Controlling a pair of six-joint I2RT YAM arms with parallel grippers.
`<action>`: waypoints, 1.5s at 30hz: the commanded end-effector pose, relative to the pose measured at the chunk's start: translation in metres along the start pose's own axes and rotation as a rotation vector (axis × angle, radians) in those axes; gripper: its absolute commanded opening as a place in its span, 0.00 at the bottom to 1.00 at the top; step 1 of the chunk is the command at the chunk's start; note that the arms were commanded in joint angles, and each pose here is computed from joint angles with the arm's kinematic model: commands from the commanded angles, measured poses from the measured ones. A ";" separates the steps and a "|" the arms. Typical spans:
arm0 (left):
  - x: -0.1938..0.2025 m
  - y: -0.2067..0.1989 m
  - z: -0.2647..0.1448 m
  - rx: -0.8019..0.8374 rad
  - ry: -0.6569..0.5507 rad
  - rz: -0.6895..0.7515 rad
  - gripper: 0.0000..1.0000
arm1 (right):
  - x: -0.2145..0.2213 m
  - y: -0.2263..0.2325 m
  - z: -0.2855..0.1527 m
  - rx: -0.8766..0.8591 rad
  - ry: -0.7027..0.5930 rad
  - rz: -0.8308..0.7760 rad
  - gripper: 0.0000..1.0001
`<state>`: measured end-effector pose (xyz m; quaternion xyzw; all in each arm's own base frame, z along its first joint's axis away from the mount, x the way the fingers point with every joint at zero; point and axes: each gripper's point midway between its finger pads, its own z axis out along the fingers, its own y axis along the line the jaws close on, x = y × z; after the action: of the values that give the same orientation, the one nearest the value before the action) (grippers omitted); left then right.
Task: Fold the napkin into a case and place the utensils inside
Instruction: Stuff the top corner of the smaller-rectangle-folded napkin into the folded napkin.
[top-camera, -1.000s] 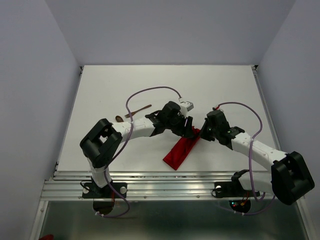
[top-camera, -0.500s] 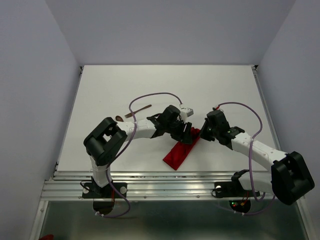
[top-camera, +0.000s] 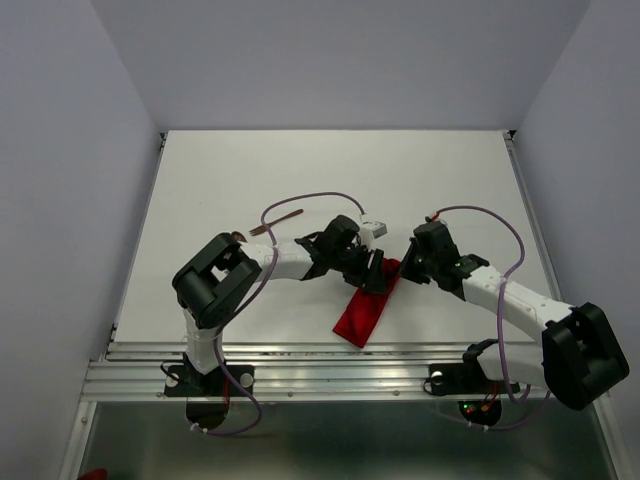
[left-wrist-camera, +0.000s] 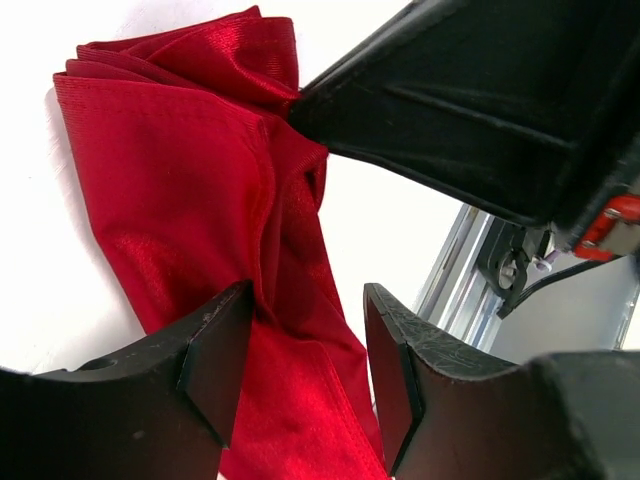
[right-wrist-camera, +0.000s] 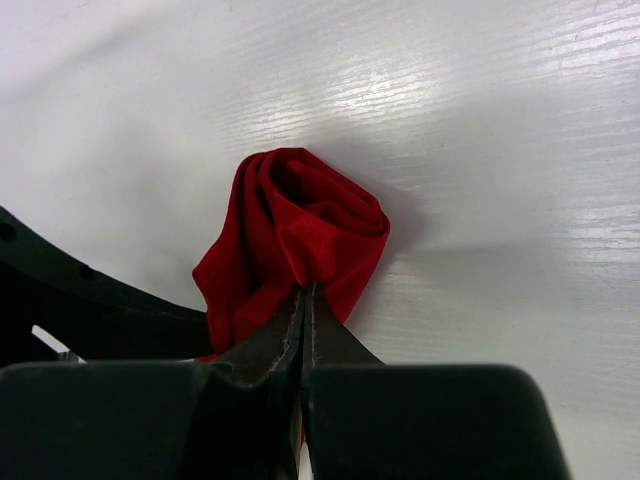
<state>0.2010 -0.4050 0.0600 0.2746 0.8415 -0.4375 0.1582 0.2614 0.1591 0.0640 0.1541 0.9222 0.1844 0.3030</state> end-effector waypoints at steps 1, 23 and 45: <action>-0.005 -0.006 0.005 0.056 -0.018 0.008 0.59 | -0.011 0.009 -0.005 -0.040 -0.047 0.014 0.01; -0.002 0.014 0.027 0.017 0.027 0.009 0.00 | -0.034 -0.035 -0.020 0.187 -0.167 0.001 0.52; -0.029 0.021 0.021 -0.032 0.024 0.090 0.36 | 0.056 -0.043 -0.003 0.029 0.094 0.134 0.08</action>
<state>0.2263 -0.4165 0.0350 0.2914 0.8538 -0.4029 0.1542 0.2158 0.1138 0.0174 0.2175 0.9338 0.1299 0.2526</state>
